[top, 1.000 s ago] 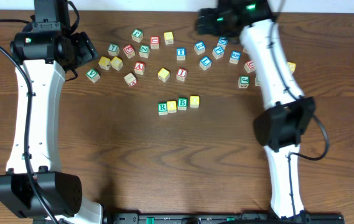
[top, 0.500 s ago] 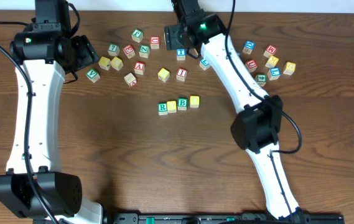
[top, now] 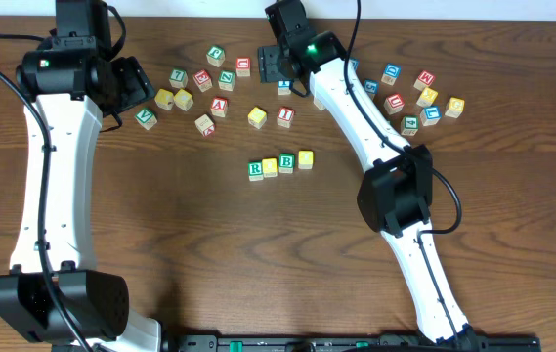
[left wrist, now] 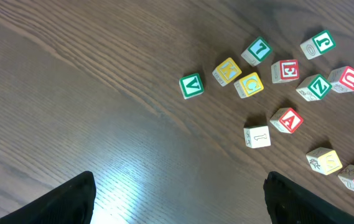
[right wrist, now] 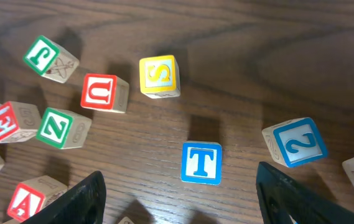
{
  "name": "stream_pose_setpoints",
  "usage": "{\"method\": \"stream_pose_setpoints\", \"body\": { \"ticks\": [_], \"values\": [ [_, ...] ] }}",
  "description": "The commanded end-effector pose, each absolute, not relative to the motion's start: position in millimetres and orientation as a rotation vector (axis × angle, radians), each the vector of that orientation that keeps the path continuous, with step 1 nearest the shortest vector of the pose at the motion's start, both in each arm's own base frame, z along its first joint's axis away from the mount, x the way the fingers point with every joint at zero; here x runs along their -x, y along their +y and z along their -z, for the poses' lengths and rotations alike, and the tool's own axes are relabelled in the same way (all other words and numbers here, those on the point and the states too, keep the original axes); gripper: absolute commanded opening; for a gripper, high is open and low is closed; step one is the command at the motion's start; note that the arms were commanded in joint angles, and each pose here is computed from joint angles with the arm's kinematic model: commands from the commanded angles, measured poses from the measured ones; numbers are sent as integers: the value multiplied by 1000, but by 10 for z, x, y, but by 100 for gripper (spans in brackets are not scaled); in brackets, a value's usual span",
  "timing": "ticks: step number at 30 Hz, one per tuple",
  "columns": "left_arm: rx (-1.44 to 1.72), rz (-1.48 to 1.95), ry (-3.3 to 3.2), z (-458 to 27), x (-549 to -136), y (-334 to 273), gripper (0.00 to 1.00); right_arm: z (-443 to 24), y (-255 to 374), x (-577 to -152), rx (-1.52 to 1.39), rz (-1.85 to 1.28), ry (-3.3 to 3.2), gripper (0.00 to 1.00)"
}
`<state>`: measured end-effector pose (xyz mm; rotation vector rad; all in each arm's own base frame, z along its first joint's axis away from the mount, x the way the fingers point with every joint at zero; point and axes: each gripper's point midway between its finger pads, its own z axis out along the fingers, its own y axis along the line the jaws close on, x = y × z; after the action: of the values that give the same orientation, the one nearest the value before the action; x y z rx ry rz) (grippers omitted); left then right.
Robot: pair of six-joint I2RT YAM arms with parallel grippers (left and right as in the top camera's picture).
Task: Spell out ROBOT
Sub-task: 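Move the right gripper over the cluster toward the blue T block, then lower the right gripper onto the blue T block and grasp it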
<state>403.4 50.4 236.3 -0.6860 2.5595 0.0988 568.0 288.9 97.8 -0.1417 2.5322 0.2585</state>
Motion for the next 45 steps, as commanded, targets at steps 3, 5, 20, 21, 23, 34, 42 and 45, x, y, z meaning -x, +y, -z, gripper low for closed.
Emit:
{"method": "stream_pose_setpoints", "body": {
  "ticks": [3,5,20,21,23,34,42,45],
  "values": [
    [700,-122,2578,-2276,-4025,532,86,-728,2843,-5706,115,-225,2565,72],
    [700,-123,2579,-2276,-4025,532,86,-702,2828,-5706,112,-213,2567,71],
    [700,-123,2579,-2275,-4024,532,86,-408,2796,-5686,111,-183,2589,60],
    [700,-123,2578,-2276,-4025,532,86,-395,2793,-5682,111,-181,2592,59],
    [700,-123,2579,-2275,-4024,532,86,-371,2784,-5675,110,-174,2595,58],
    [701,-123,2580,-2274,-4022,532,86,-344,2768,-5675,108,-162,2597,49],
    [701,-124,2583,-2270,-4014,531,86,-209,2776,-5708,106,-155,2595,48],
    [701,-125,2585,-2268,-4009,531,86,-122,2778,-5716,107,-152,2600,48]
  ]
}}
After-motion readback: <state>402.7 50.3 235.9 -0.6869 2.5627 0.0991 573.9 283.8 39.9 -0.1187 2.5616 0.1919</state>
